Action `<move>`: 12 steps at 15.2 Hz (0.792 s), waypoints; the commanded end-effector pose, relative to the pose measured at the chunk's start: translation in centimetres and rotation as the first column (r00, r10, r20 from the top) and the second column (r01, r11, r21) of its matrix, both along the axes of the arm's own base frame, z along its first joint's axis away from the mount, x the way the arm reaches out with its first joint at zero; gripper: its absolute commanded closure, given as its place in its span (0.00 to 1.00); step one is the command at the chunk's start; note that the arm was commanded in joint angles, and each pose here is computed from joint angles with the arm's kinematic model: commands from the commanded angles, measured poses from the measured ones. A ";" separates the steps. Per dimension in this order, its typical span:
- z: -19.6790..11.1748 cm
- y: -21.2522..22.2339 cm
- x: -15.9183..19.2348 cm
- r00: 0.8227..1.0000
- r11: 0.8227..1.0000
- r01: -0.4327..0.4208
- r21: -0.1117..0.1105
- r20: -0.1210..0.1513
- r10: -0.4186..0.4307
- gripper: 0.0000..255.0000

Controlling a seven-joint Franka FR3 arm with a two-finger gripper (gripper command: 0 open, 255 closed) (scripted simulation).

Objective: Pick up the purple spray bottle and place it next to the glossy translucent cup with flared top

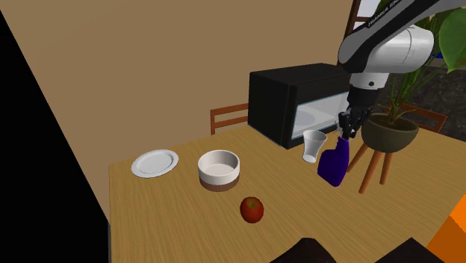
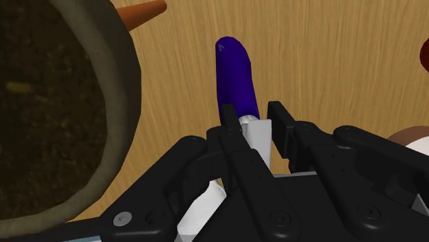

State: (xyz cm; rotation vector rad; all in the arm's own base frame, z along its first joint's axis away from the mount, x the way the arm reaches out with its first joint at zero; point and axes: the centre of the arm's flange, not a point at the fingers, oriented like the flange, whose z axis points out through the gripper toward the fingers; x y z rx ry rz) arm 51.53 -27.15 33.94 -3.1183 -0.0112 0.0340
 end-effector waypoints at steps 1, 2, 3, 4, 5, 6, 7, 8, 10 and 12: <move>-1.6 -0.1 -0.1 1.000 1.000 0.002 0.000 -0.001 -0.002 1.00; -1.6 -0.1 -0.1 1.000 1.000 0.002 0.000 -0.001 -0.002 1.00; -1.6 -0.1 -0.1 1.000 1.000 0.002 0.000 -0.001 -0.002 1.00; -1.6 -0.1 -0.1 1.000 1.000 0.002 0.000 -0.001 -0.002 1.00; -1.6 -0.1 -0.1 1.000 1.000 0.002 0.000 -0.001 -0.002 1.00; -1.6 -0.1 -0.1 1.000 1.000 0.002 0.000 -0.001 -0.002 1.00; -1.6 -0.1 -0.1 1.000 1.000 0.002 0.000 -0.001 -0.002 1.00; -1.6 -0.1 -0.1 1.000 1.000 0.002 0.000 -0.001 -0.002 1.00; -1.6 -0.1 -0.1 1.000 1.000 0.002 0.000 -0.001 -0.002 0.00; -1.6 -0.1 -0.1 1.000 1.000 0.002 0.000 -0.001 -0.002 0.00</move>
